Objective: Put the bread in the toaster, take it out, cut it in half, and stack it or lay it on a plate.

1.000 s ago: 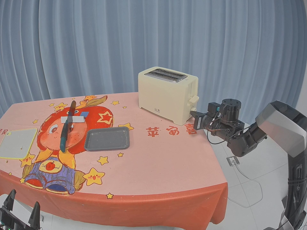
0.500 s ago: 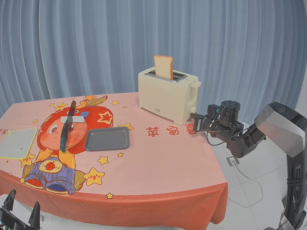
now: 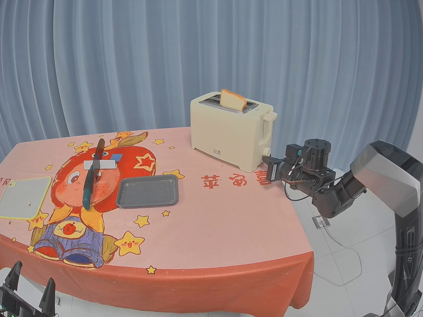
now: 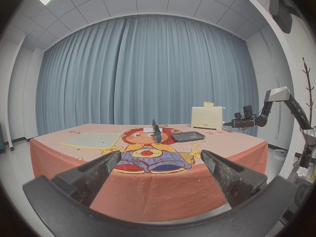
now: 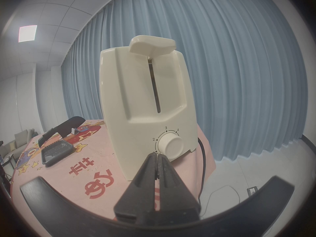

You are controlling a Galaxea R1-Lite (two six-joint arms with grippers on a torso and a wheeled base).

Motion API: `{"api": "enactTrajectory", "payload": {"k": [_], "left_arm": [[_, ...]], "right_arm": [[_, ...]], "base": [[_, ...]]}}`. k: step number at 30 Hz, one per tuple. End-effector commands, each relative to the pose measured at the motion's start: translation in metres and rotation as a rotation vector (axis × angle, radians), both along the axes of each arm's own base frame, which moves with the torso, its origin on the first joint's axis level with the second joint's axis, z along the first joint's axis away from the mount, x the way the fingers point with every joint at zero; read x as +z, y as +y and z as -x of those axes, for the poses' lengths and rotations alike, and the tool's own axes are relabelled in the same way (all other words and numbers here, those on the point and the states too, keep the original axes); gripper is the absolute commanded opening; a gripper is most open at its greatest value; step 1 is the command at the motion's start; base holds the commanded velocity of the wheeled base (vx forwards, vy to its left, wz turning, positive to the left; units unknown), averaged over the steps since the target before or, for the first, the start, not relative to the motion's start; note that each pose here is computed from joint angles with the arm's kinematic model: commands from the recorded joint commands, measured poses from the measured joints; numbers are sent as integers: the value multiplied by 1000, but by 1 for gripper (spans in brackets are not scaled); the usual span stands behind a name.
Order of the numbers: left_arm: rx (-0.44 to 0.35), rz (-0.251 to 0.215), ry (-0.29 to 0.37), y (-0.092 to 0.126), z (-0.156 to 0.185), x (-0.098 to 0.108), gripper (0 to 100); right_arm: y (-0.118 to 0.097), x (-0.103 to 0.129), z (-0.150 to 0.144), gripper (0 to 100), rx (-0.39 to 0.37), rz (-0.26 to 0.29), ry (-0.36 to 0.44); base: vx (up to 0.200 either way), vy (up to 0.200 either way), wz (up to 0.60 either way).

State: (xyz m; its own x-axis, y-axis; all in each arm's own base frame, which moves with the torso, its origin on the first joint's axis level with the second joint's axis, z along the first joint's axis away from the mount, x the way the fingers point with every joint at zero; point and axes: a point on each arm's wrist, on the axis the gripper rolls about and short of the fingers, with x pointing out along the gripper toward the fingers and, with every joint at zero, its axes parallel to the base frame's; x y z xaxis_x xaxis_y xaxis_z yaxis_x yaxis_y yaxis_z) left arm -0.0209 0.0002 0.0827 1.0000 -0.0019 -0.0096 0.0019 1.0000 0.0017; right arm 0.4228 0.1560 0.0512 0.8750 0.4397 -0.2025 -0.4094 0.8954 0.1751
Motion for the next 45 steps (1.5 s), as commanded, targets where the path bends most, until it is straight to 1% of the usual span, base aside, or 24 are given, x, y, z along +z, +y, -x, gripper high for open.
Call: {"api": "enactTrajectory", "payload": {"k": [1, 5, 9, 13, 17, 22, 24, 27, 39, 40, 45], "left_arm": [[0, 0, 18, 0, -1, -5, 100], [0, 0, 18, 0, -1, -5, 100], [0, 0, 18, 0, -1, -5, 100], [0, 0, 18, 0, -1, -5, 100], [0, 0, 18, 0, -1, -5, 100], [0, 0, 18, 0, -1, -5, 100], [0, 0, 18, 0, -1, -5, 100], [0, 0, 18, 0, -1, -5, 100], [0, 0, 18, 0, -1, -5, 100], [2, 0, 18, 0, -1, -5, 100], [2, 0, 18, 0, -1, -5, 100]], "right_arm": [[1, 4, 1, 0, 3, -8, -20], [4, 7, 6, 0, 13, -19, -62], [5, 3, 15, 0, 22, -9, -50], [5, 9, 19, 0, 26, -11, -58], [6, 17, 25, 0, 33, -19, -83], [3, 22, 35, 0, 40, 5, -83], [2, 23, 36, 0, 40, 4, -84], [5, 30, 41, 0, 50, -2, -94], [4, 33, 46, 0, 53, 1, -92], [5, 35, 47, 100, 55, 0, -94], [7, 49, 58, 100, 70, -18, -116]], "base": [[0, 0, 0], [0, 0, 0], [0, 0, 0], [0, 0, 0], [0, 0, 0], [0, 0, 0], [0, 0, 0], [0, 0, 0], [0, 0, 0], [0, 0, 0], [0, 0, 0]]}}
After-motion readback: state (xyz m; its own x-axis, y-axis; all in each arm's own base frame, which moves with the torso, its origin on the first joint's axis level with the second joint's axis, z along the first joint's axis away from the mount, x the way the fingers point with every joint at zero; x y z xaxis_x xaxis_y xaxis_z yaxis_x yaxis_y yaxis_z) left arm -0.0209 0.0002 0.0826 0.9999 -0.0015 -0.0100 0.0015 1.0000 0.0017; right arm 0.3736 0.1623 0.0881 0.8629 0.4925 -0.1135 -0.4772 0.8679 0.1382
